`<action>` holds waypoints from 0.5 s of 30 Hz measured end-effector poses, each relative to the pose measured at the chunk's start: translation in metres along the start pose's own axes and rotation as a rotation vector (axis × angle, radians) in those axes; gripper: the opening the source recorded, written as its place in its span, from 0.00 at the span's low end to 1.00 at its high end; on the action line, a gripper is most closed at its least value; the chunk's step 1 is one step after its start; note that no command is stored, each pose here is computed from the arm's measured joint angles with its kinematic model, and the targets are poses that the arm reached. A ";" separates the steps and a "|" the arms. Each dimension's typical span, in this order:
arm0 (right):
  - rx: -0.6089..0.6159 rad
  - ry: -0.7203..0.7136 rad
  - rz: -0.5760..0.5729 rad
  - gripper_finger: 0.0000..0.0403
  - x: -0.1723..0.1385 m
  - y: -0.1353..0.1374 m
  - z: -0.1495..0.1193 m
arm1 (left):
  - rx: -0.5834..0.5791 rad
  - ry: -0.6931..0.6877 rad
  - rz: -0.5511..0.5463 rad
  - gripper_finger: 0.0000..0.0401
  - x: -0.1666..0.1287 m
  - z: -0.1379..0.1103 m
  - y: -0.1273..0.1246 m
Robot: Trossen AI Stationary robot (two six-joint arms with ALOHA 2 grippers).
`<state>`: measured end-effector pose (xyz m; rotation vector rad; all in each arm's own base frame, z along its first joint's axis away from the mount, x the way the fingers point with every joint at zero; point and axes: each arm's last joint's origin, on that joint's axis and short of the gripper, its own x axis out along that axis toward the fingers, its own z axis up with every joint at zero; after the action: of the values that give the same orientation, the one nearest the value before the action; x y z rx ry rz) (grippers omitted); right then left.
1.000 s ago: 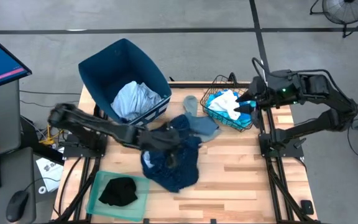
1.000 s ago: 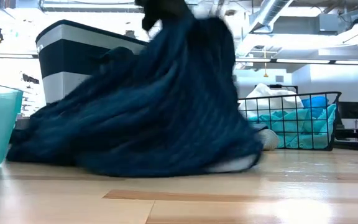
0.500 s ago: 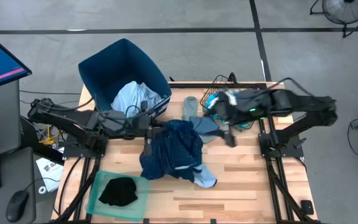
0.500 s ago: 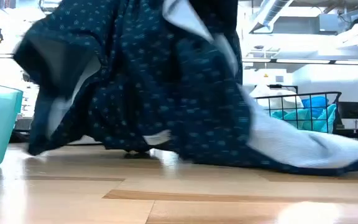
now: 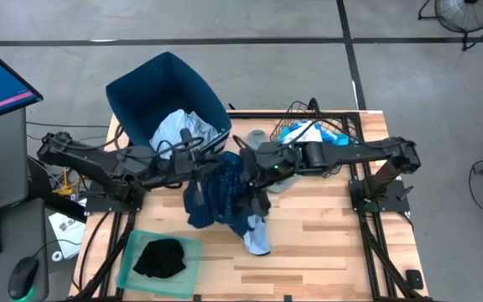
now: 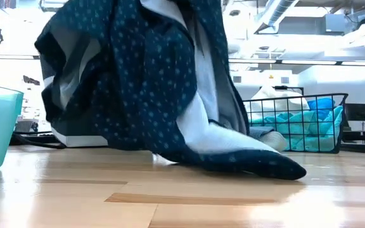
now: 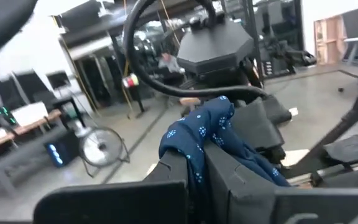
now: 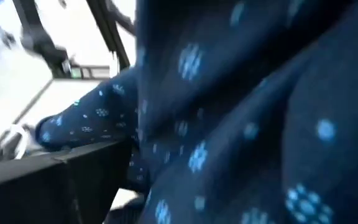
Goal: Pick & Place Cloths
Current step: Put the dark blue cloth into the blue laundry organizer
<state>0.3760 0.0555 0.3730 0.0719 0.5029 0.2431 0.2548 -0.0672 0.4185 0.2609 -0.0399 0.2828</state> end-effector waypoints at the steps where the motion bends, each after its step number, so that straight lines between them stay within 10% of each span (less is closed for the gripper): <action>1: -0.005 -0.031 0.007 0.87 0.002 0.002 0.003 | 0.006 -0.010 0.010 0.00 0.000 0.002 0.000; 6: 0.010 -0.154 0.021 0.60 0.008 0.005 0.013 | 0.019 -0.085 0.038 0.00 -0.002 0.010 0.002; 11: 0.046 -0.145 -0.012 0.10 0.009 -0.011 0.012 | 0.024 -0.141 0.051 0.00 -0.005 0.017 0.001; 15: 0.052 -0.163 -0.036 0.02 -0.012 -0.021 0.018 | 0.008 -0.159 0.035 0.01 -0.008 0.020 -0.003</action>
<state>0.3790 0.0319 0.3913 0.1324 0.3477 0.1867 0.2478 -0.0772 0.4366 0.2908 -0.2001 0.2962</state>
